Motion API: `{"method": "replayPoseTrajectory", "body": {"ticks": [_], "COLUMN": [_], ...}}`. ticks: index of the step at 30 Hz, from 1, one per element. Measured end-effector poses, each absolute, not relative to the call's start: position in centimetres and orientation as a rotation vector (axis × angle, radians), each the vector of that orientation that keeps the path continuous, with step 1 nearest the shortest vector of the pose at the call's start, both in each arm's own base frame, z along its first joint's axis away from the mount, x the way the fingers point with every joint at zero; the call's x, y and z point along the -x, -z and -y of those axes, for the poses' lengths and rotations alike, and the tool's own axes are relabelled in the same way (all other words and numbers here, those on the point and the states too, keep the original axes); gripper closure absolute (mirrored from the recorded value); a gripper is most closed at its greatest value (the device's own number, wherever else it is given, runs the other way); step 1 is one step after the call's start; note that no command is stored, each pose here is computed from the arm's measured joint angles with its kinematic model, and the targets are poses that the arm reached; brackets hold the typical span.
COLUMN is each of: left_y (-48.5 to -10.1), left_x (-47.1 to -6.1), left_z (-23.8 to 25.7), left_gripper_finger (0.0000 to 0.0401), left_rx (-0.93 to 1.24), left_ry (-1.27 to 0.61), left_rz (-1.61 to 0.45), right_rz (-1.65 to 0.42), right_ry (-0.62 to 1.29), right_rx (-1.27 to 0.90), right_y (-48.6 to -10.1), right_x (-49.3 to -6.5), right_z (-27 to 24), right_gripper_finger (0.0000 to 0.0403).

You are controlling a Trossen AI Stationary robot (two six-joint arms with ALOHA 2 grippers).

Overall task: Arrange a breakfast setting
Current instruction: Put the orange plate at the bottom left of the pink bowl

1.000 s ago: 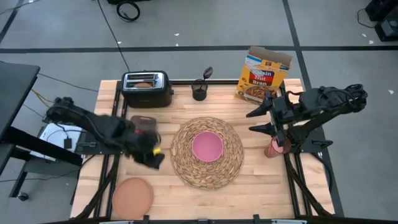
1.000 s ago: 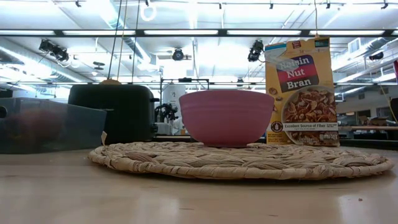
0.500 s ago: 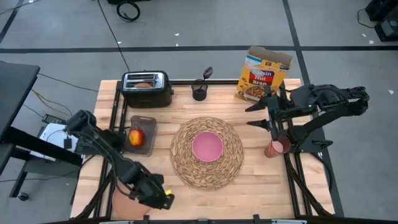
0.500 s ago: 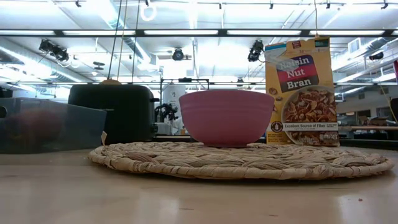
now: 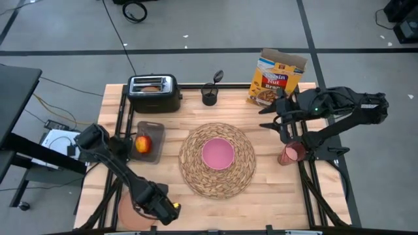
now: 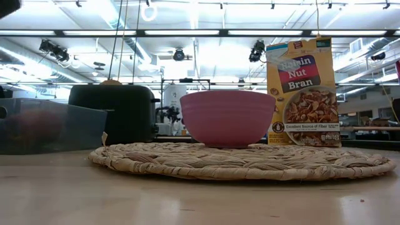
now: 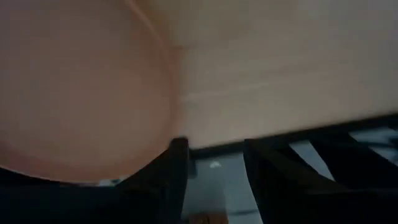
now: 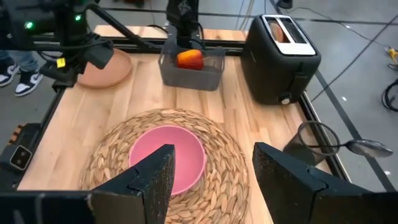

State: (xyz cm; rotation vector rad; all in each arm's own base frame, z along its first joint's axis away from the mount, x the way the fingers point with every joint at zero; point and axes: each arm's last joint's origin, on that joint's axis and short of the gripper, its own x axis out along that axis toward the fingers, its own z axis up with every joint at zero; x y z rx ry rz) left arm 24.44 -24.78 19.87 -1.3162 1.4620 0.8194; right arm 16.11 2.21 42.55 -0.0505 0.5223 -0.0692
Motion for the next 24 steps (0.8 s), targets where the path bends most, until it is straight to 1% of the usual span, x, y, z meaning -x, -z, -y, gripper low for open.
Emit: {"method": "replayPoseTrajectory", "body": {"ticks": [2, 10, 13, 15, 17, 21, 22, 24], "left_y": [-18.9, -15.1, -14.3, -14.1, -14.1, -14.0, -14.0, -14.0], "left_x": [-24.3, -24.8, -24.9, -25.0, -25.0, -25.1, -24.9, -24.7], "left_z": [25.0, 25.8, 25.9, 26.0, 25.9, 25.7, 25.6, 25.7], "left_gripper_finger": [0.0239, 0.024, 0.0251, 0.0269, 0.0295, 0.0373, 0.0383, 0.0385], "left_rx": [1.278, 1.213, 1.203, 1.211, 1.214, 1.207, 1.193, 1.181], "left_ry": [-0.87, -0.974, -1.003, -1.02, -1.024, -1.037, -1.049, -1.05], "left_rz": [-1.467, -1.475, -1.481, -1.483, -1.483, -1.478, -1.484, -1.493], "right_rz": [-0.522, -0.517, -0.506, -0.506, -0.506, -0.506, -0.506, -0.511], "right_ry": [0.079, 0.104, 0.114, 0.122, 0.13, 0.148, 0.153, 0.158], "right_rx": [0.04, 0.017, 0.012, 0.011, 0.011, 0.013, 0.012, 0.025], "right_y": [-42.5, -42.6, -42.7, -42.7, -42.7, -42.7, -42.7, -42.7], "right_x": [-16.1, -16.2, -16.3, -16.3, -16.3, -16.3, -16.2, -16.2], "right_z": [-2.1, -1.8, -1.6, -1.5, -1.3, -1.0, -0.9, -0.8], "right_gripper_finger": [0.0181, 0.0182, 0.0182, 0.0182, 0.0182, 0.0182, 0.0182, 0.0182]}}
